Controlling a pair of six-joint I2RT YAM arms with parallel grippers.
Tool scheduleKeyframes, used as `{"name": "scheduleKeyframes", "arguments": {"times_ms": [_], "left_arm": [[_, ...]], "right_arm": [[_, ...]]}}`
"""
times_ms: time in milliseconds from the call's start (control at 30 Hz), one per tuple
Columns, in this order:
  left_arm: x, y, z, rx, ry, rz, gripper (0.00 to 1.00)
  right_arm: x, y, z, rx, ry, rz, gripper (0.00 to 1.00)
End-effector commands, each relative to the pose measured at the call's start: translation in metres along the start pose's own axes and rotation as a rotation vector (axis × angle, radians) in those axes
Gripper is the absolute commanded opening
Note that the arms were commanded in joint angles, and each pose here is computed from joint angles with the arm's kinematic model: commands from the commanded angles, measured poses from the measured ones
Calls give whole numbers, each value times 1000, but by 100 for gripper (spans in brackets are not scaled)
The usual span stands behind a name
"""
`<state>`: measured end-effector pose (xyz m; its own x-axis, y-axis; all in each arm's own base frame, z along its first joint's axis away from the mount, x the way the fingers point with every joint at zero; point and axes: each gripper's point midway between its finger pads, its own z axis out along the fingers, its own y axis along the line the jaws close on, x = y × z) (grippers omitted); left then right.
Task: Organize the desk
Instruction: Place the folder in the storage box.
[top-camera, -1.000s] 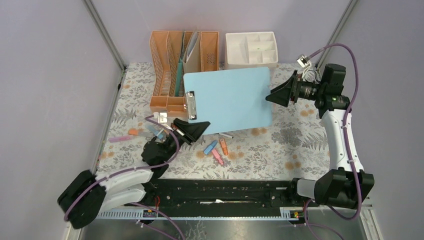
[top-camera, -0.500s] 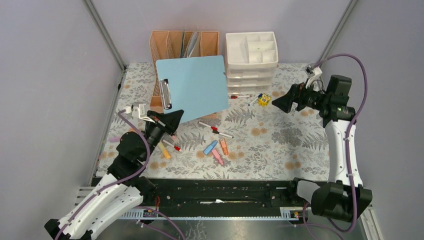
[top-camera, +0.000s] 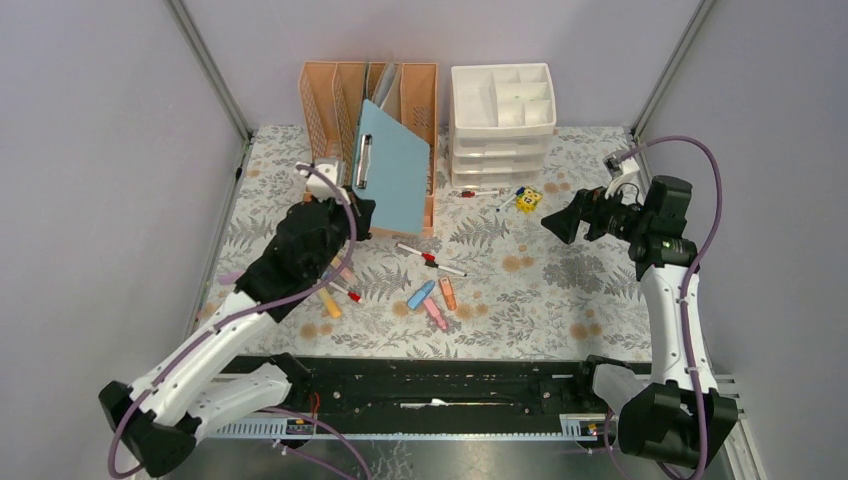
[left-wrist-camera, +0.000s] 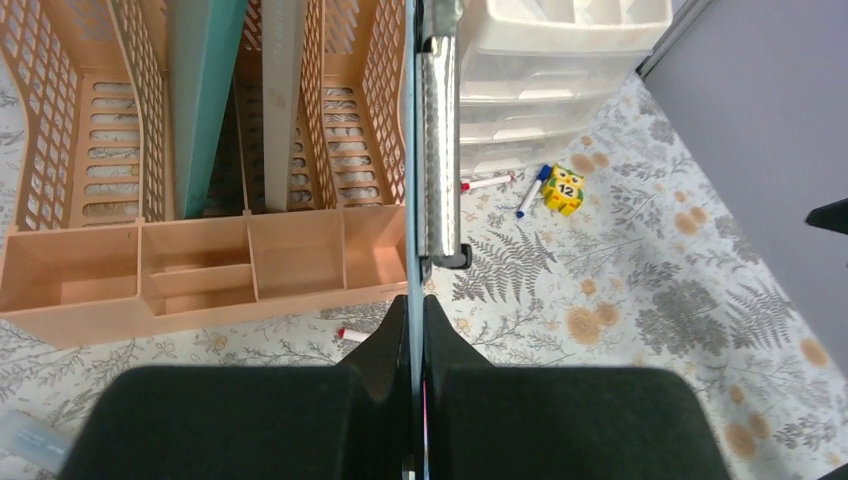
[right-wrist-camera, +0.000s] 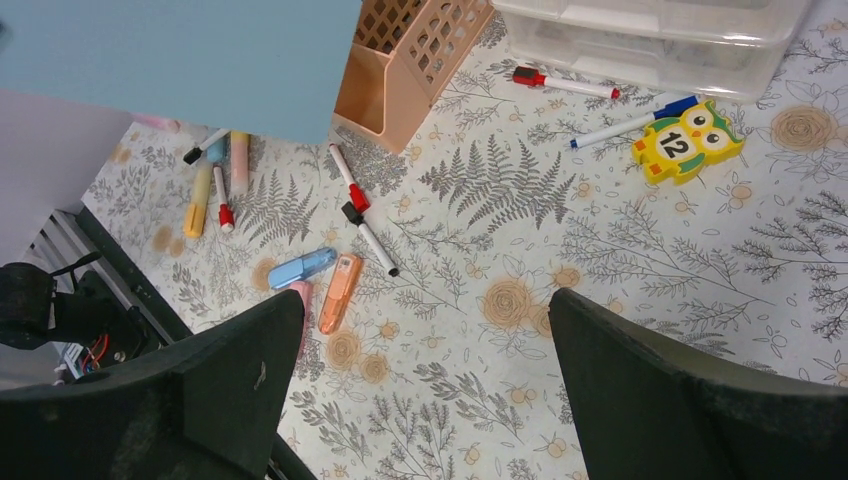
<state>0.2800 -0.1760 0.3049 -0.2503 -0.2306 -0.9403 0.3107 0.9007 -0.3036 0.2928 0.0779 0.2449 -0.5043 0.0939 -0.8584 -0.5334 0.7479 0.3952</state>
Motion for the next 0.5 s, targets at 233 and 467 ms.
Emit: {"name": "scheduleKeyframes", "arguments": {"times_ms": [233, 467], "left_arm": [[-92, -24, 23, -17, -161, 74, 0], [-119, -32, 48, -53, -185, 114, 0]], "right_arm": [[-14, 9, -5, -16, -67, -58, 100], [-16, 13, -7, -24, -76, -69, 100]]}}
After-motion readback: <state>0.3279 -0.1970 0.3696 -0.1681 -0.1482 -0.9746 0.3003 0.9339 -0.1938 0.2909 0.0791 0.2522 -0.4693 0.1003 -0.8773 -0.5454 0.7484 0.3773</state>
